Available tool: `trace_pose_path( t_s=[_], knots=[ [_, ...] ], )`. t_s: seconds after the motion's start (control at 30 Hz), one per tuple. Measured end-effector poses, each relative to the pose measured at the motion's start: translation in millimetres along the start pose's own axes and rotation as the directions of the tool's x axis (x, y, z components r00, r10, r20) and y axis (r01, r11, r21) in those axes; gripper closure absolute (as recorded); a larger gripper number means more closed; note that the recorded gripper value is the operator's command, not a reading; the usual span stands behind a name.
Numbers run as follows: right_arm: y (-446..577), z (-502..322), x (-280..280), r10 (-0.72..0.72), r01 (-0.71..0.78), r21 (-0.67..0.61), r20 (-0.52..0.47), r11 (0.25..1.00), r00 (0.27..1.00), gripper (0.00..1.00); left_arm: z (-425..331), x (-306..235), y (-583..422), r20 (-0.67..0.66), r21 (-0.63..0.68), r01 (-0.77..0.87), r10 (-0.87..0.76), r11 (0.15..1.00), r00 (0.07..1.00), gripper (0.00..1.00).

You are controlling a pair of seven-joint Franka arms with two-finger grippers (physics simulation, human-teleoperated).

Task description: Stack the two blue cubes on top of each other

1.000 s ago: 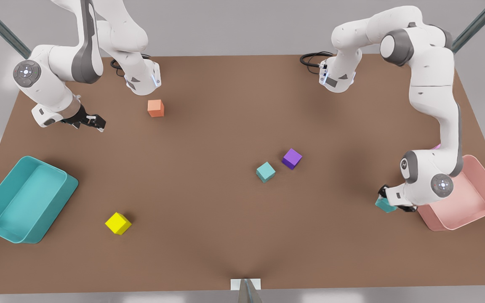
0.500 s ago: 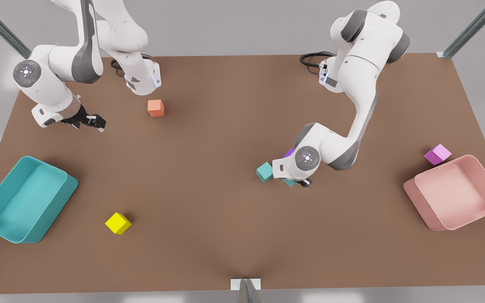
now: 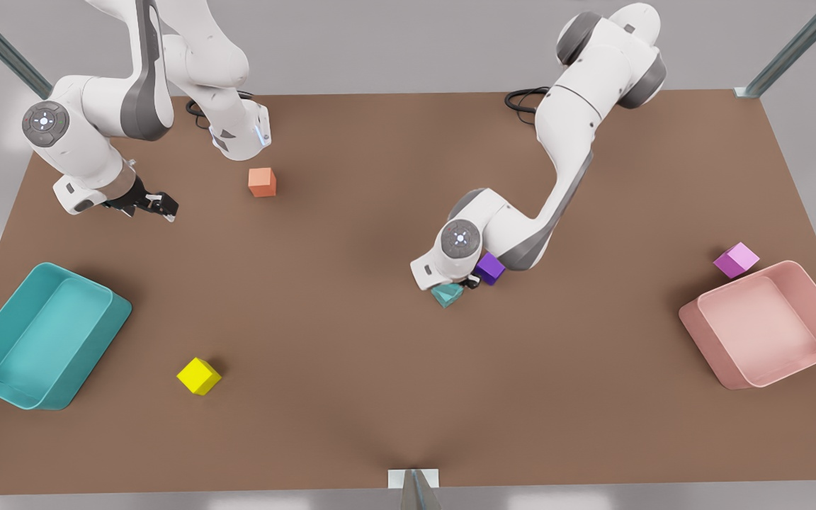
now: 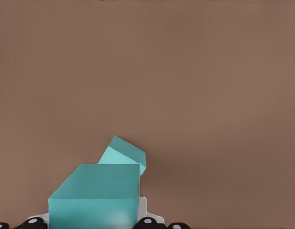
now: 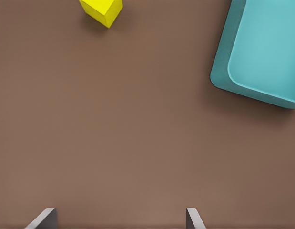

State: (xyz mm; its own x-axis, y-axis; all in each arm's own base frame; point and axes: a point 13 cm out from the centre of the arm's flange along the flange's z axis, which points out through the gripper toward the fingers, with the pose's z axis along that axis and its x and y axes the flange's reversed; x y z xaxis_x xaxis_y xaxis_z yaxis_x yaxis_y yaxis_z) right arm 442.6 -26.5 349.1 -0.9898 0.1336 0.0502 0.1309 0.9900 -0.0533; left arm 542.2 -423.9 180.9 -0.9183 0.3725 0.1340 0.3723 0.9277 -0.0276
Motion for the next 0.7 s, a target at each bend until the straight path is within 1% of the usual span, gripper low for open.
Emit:
trace_pose_path(
  t_s=[0.3, 0.47, 0.7],
  knots=[
    [0, 0, 0, -0.001, 0.001, 0.0, -0.001, 1.0, 1.0, 0.0, 29, -11, 11, 0.015, -0.024, 0.147, -0.147, 0.989, 0.989, 0.28],
    [0, 0, 0, -0.002, 0.002, 0.0, -0.001, 1.0, 1.0, 0.0, 41, -3, 17, 0.011, -0.051, 0.191, -0.191, 0.98, 0.982, 0.28],
    [0, 0, 0, -0.002, 0.002, 0.0, -0.001, 1.0, 1.0, 0.0, 40, -6, 18, 0.027, -0.051, 0.248, -0.247, 0.967, 0.969, 0.28]
  ],
)
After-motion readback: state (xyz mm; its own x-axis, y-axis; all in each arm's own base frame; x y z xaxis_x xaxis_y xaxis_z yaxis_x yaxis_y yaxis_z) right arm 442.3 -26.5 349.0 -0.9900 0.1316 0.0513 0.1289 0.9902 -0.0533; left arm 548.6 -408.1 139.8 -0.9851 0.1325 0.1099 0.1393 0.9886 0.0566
